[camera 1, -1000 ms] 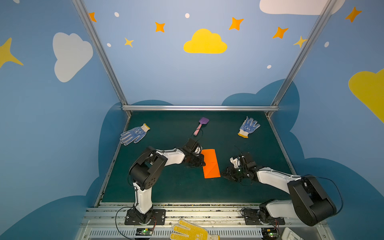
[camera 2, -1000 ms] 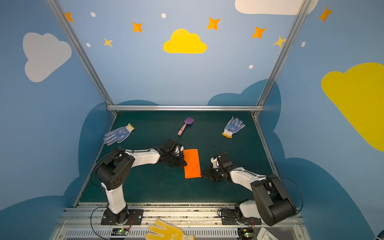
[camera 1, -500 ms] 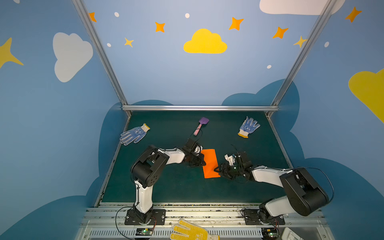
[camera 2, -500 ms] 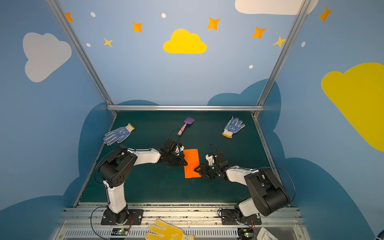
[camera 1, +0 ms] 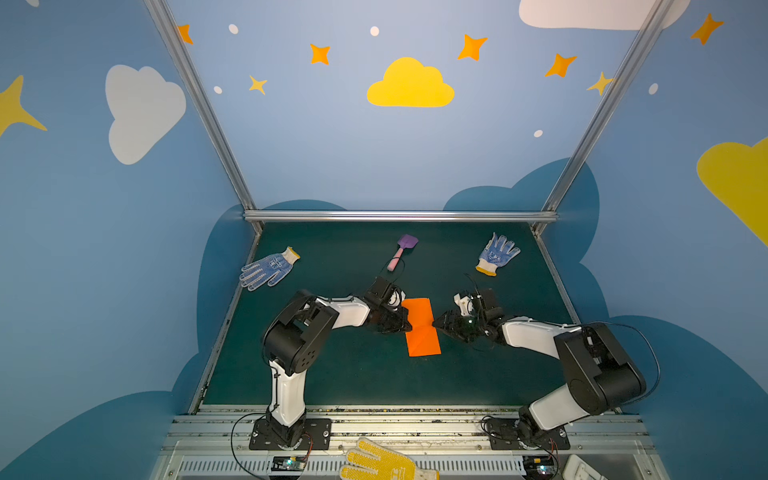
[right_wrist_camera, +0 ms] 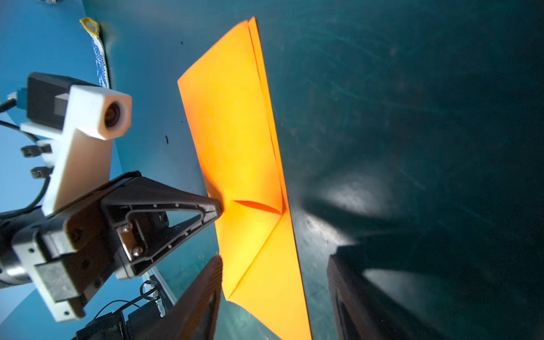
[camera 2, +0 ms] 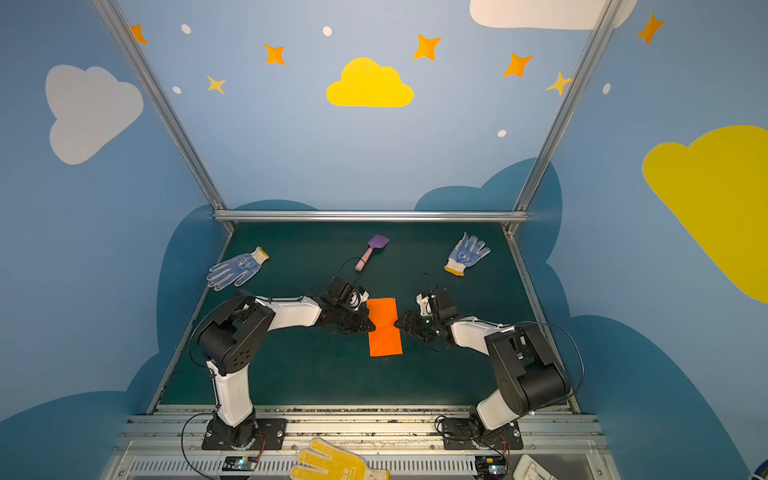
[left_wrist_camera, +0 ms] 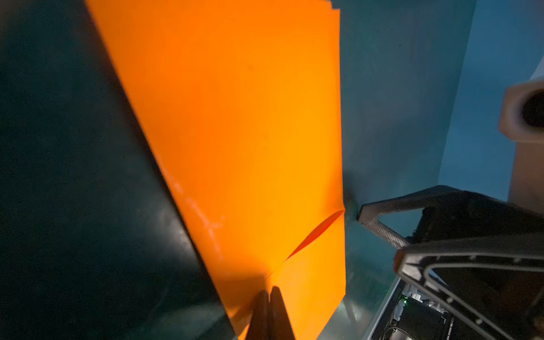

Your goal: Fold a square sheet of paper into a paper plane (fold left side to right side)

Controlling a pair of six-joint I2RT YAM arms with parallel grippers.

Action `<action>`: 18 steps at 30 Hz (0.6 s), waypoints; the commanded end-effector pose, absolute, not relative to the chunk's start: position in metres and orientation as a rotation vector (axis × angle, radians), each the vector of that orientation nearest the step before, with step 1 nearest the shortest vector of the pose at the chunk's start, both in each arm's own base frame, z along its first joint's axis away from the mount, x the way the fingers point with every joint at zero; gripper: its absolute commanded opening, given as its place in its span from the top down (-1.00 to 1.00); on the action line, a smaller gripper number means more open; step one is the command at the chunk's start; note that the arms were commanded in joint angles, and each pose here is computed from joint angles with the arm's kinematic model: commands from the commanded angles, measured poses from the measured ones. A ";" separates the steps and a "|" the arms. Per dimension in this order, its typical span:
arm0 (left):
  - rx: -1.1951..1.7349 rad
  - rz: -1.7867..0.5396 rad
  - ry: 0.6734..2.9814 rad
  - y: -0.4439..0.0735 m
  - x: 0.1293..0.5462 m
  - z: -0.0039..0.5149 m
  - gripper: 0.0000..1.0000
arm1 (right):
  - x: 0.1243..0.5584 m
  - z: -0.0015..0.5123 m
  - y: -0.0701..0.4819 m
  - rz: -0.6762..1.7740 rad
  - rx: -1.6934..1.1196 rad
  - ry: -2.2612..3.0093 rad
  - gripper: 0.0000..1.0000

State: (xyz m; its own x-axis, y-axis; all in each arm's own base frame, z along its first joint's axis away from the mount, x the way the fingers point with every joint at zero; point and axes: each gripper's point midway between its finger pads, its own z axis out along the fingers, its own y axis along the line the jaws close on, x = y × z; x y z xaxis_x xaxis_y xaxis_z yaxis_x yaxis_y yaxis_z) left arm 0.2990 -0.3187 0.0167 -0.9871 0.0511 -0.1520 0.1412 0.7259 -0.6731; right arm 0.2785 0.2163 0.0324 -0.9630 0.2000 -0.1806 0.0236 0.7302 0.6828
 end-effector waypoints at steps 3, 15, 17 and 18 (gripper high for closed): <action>0.142 -0.996 2.889 -0.304 0.288 -0.014 0.92 | 0.258 -0.004 0.221 0.984 0.143 2.834 -0.21; 0.140 -0.999 2.888 -0.303 0.287 -0.014 0.93 | 0.237 -0.015 0.228 1.024 0.168 2.857 -0.18; 0.138 -0.999 2.887 -0.302 0.287 -0.014 0.93 | 0.227 -0.016 0.223 1.019 0.187 2.866 -0.18; 0.140 -1.001 2.885 -0.301 0.287 -0.013 0.93 | 0.220 -0.017 0.218 1.010 0.207 2.876 -0.18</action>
